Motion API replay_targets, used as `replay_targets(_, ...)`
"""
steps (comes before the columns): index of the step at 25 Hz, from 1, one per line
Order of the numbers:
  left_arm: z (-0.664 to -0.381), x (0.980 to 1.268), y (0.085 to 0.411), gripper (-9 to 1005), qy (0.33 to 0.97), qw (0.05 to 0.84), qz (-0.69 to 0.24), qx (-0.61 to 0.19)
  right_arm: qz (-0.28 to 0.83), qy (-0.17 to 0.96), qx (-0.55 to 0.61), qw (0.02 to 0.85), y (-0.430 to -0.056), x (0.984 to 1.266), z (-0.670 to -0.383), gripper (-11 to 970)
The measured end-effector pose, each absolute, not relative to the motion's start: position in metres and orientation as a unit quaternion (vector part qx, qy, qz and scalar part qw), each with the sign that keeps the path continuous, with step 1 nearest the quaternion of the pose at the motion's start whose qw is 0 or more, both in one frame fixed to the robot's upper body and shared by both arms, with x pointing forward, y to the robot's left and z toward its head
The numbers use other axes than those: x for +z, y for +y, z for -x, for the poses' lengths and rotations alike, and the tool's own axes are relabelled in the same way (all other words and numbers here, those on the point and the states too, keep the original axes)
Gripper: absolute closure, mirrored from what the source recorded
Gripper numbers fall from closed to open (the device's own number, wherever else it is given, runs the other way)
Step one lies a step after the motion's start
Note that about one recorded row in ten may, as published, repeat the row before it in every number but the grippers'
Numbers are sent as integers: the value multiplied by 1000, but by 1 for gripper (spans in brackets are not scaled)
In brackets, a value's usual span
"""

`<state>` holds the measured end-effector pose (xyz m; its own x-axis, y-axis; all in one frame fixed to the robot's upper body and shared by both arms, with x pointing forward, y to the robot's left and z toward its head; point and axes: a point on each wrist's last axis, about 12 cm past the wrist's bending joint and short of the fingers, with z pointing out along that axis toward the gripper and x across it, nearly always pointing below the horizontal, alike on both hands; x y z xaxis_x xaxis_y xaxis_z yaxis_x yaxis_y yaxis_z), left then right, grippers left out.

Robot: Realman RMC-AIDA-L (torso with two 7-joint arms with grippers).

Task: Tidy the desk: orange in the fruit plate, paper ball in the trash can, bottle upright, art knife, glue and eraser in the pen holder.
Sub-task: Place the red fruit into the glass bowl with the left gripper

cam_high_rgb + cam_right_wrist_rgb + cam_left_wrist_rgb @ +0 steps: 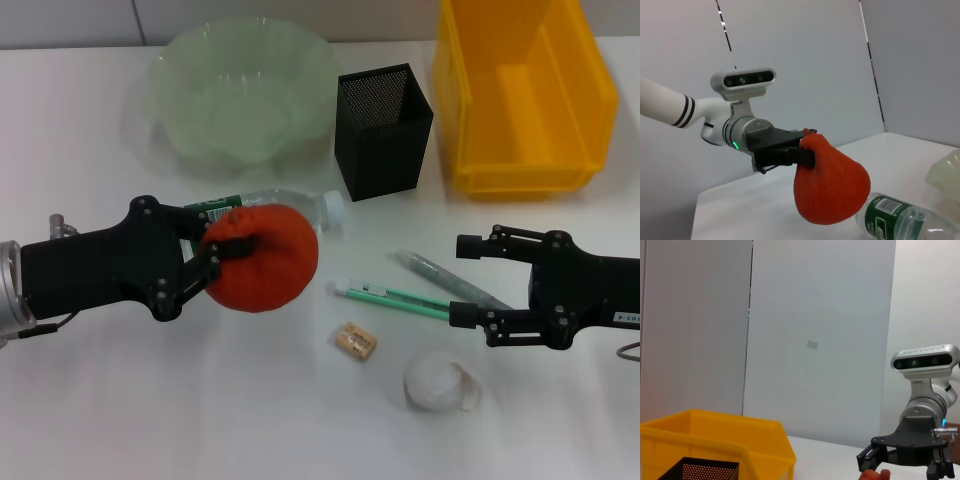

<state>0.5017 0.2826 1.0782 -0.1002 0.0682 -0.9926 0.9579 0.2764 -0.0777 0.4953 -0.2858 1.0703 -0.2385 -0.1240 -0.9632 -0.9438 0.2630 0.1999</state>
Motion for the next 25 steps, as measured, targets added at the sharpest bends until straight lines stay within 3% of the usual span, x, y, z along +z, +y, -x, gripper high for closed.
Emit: replay_targets(25,-509,1079,286,943,615,567,-371,-403,384,654,399,515,-288,1061,-496,131)
